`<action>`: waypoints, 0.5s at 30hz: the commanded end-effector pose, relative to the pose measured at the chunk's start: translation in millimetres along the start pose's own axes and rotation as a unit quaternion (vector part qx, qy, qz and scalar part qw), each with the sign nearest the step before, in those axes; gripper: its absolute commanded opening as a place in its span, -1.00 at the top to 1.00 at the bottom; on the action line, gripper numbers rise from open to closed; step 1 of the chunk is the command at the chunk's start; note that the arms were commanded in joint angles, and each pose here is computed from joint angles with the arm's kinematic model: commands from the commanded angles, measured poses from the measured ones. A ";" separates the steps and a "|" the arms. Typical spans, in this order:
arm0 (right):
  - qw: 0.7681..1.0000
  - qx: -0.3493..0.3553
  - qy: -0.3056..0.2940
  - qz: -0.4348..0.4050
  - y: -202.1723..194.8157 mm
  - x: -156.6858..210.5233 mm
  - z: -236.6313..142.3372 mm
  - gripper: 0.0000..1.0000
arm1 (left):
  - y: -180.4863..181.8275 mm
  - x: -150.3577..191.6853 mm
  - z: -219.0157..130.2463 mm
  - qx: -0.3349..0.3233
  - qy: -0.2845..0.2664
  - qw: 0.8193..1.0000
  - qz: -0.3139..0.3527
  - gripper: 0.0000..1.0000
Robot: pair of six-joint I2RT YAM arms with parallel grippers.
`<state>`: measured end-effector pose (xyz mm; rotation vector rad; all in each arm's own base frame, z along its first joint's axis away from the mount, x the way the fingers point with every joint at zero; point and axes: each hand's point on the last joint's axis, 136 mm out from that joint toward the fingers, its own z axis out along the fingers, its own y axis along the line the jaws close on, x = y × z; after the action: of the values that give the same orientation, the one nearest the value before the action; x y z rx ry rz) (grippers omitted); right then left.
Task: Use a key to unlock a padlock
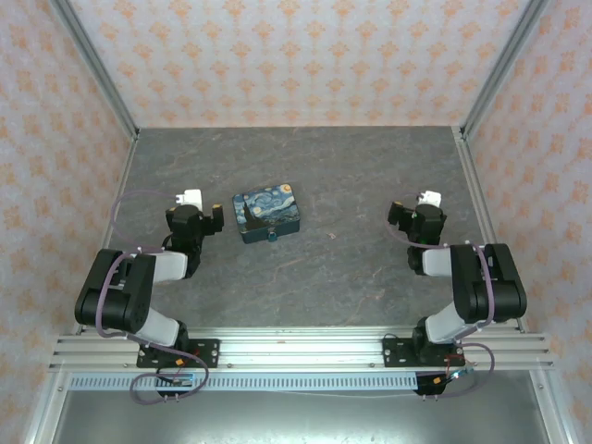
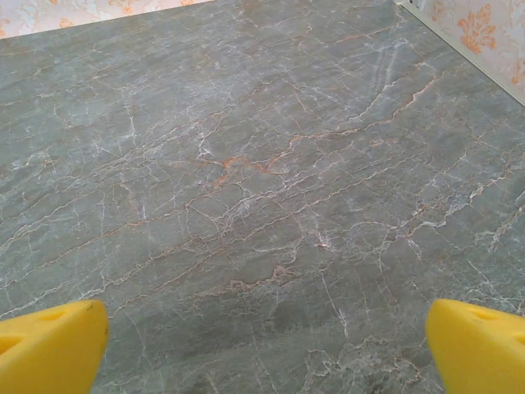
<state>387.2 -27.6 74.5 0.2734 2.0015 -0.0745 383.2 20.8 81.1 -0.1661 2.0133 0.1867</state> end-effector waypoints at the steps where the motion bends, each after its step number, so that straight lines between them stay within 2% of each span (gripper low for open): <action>1: 1.000 0.004 -0.023 0.008 0.6 -15.1 -0.3 -0.98 | 8.4 -16.0 3.0 -0.019 -0.024 0.999 -0.010 -1.00; 15: 1.000 0.003 -0.023 0.009 1.5 -16.1 0.5 -0.98 | 8.2 -16.8 3.2 -0.019 -0.025 0.999 -0.010 -1.00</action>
<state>387.2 -27.6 74.5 0.2734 2.0015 -0.0745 383.2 20.8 81.2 -0.1661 2.0129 0.1866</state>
